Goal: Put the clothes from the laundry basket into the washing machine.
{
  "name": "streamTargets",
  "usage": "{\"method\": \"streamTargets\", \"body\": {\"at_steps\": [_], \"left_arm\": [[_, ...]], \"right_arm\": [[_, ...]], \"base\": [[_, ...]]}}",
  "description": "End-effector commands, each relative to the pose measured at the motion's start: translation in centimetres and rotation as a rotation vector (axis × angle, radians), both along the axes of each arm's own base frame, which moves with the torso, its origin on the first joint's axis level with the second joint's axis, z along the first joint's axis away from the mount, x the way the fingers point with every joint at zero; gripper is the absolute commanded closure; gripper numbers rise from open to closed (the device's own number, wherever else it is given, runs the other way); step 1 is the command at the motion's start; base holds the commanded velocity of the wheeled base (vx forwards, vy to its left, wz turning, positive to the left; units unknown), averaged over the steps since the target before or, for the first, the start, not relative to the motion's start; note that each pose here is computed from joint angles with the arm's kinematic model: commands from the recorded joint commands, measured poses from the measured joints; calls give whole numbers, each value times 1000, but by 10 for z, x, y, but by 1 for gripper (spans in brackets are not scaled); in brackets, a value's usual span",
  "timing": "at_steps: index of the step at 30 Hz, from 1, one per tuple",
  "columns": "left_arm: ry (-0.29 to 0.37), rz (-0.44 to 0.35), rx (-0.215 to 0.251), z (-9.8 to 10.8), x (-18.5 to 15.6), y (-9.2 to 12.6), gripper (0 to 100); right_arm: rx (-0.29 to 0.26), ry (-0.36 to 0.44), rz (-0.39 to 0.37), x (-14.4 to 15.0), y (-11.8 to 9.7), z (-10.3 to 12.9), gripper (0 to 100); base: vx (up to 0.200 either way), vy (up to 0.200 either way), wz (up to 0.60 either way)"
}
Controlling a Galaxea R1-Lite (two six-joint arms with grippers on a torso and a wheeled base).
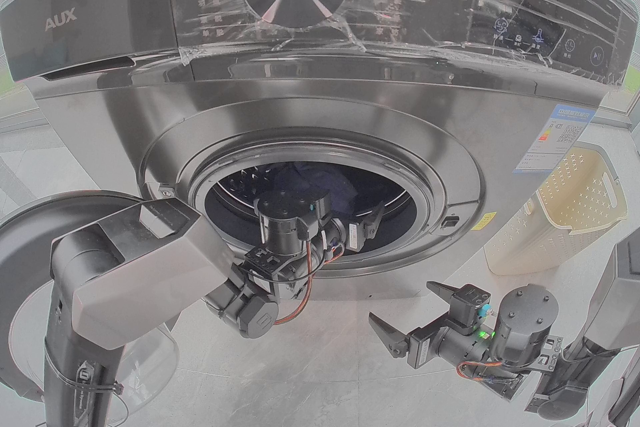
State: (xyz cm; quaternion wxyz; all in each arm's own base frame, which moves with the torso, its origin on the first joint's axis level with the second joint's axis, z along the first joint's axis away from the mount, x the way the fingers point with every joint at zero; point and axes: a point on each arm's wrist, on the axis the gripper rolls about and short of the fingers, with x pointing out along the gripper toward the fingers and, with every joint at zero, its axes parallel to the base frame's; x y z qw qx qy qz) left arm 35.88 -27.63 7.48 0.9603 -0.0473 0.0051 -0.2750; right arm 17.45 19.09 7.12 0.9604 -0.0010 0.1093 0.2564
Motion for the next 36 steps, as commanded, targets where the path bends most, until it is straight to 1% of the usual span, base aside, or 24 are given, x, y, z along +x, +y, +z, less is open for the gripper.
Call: {"method": "streamTargets", "body": {"at_steps": [1, 3, 5, 8, 10, 12, 17, 21, 22, 25, 26, 27, 29, 31, 32, 34, 35, 36], "left_arm": [[37, 6, 27, -4, -8, 10, 0], [55, 6, 41, -1, -17, 18, 0], [61, 8, 45, 5, -26, 25, 0], [53, 8, 38, 15, -42, 34, 0], [50, 3, 34, 17, -50, 37, 0], [51, 0, 36, 15, -58, 41, 0], [32, 12, 19, 11, -57, 46, 0], [56, 2, 33, 7, -65, 49, 0], [73, -10, 46, 1, -74, 50, 0], [76, -53, 51, -1, -95, 48, 0], [86, -68, 62, -4, -104, 50, 0], [96, -96, 72, -5, -118, 52, 0], [106, -136, 77, -5, -136, 54, 0], [100, -164, 67, -2, -149, 55, 0], [100, -164, 67, -2, -149, 55, 0], [119, -224, 41, 10, -178, 63, 0], [126, -241, 31, 14, -188, 67, 0], [127, -244, 30, 15, -189, 67, 0]], "right_arm": [[-2, 2, 0, 0, 0, -1, 0], [-1, 1, -1, 0, 0, 0, 0], [-1, 1, -2, 1, 0, 0, 0], [-1, 1, -6, 2, -1, 0, 0], [-2, 2, -6, 2, -1, -1, 0], [-1, 1, -3, 1, 0, 0, 0], [-3, 3, -3, 0, 0, -1, 0], [6, 5, -8, 1, -1, 0, 0], [9, 2, -9, 0, -1, 1, 0], [6, 3, -5, -6, -5, 3, 0], [6, 2, 0, -10, -8, 5, 0], [17, -9, 8, -15, -11, 10, 0], [27, -18, 7, -19, -17, 16, 0], [39, -30, -4, -23, -25, 22, 0], [39, -30, -4, -23, -25, 22, 0], [59, -48, -11, -32, -38, 31, 0], [68, -54, -16, -34, -42, 33, 0], [69, -55, -16, -35, -43, 34, 0]], "base": [[0, 0, 0], [0, 0, 0], [0, 0, 0], [0, 0, 0], [0, 0, 0], [0, 0, 0], [0, 0, 0], [0, 0, 0], [0, 0, 0], [0, 0, 0], [0, 0, 0], [0, 0, 0], [0, 0, 0], [0, 0, 0], [0, 0, 0], [0, 0, 0], [0, 0, 0], [0, 0, 0]]}}
